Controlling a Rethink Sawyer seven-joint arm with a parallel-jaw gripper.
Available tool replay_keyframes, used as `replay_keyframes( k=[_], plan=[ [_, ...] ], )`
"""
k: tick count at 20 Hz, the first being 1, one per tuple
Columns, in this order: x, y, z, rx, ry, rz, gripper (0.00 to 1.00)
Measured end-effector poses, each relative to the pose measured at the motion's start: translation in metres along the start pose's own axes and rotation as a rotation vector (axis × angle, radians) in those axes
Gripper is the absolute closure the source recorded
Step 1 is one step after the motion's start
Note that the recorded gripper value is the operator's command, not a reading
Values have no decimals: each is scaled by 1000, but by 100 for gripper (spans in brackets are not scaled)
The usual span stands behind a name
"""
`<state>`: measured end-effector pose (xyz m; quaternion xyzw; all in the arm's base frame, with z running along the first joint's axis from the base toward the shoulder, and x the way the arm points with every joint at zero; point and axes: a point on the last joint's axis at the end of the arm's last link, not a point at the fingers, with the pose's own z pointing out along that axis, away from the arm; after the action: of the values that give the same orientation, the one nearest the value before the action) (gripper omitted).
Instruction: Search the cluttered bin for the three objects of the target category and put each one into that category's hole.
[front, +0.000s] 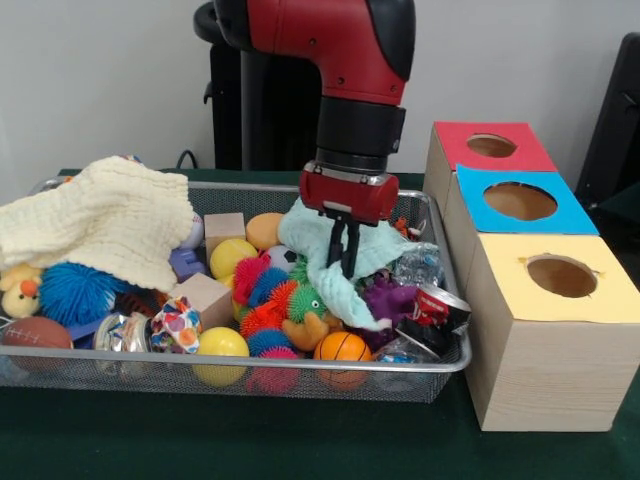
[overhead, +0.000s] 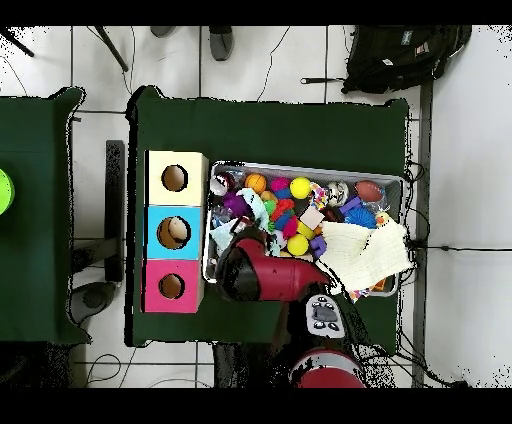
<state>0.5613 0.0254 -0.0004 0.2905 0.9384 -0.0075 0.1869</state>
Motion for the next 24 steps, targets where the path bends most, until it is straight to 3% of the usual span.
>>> replay_keyframes(
  k=[10,16,24],
  plan=[
    [-32,-52,-11,76,67,7,100],
    [-49,-75,-17,98,97,19,100],
    [-61,-85,-25,104,118,11,100]
  ],
)
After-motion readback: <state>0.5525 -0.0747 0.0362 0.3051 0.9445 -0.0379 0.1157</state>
